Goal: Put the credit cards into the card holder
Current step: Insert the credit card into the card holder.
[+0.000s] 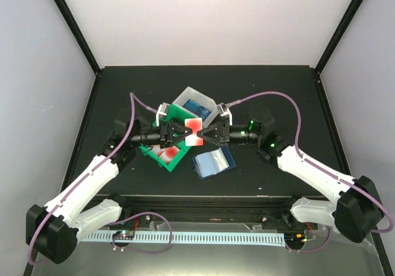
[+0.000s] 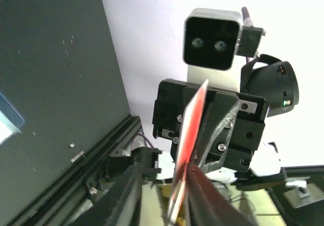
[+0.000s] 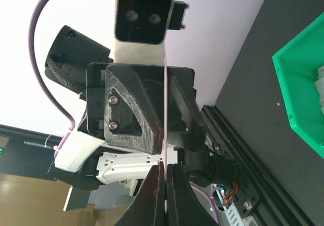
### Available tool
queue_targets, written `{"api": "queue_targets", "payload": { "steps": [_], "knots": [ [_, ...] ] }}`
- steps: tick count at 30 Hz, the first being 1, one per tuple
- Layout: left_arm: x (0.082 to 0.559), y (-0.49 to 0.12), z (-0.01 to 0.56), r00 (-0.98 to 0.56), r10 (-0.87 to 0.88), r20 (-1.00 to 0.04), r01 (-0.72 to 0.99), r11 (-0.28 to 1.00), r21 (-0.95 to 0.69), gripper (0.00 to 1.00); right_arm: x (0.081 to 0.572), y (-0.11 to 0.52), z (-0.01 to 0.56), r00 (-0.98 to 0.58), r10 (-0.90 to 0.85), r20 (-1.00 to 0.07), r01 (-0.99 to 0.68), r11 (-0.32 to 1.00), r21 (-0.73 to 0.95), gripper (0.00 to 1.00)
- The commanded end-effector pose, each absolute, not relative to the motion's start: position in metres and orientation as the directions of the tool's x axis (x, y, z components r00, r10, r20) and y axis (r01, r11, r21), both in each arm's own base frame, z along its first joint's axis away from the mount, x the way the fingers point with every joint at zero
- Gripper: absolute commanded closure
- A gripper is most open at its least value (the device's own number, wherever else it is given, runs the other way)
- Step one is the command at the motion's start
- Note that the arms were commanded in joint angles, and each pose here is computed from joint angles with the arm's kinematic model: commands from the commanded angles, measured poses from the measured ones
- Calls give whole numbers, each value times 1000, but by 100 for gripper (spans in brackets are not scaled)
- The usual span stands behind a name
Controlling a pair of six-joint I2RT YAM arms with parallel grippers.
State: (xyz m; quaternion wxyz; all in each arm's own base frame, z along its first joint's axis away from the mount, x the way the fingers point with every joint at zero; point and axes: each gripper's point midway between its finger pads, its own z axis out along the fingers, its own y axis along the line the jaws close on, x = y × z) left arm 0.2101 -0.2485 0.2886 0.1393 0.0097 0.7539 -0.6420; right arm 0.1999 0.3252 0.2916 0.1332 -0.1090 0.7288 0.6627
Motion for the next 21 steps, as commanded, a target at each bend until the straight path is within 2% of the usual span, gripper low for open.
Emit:
{"api": "queue_targets", "payload": {
  "steps": [1,3,6,8,10,14,21],
  "knots": [
    [203,-248,300,-927,-150,-344,316,184,-931,65,194,319,307,-909,22,-417,-414,76,907,99],
    [205,-244,287,-918,-160,-362,318,246,-916,54,202,313,296,-903,31,-429,-420,149,895,99],
    [211,-235,265,-901,-177,-396,316,360,-878,46,215,295,273,-918,52,-393,-368,257,894,99],
    [214,-233,255,-883,-169,-438,340,413,-845,46,224,281,251,-934,76,-350,-305,341,889,99],
    [215,-236,246,-874,-157,-459,355,436,-827,45,229,265,222,-959,109,-260,-189,436,880,99],
    [214,-255,225,-881,-92,-465,380,448,-809,45,226,250,179,-979,186,-79,21,482,876,99],
    [209,-293,177,-907,45,-418,375,539,-754,49,227,215,131,-923,385,24,277,620,734,99]
  ]
}}
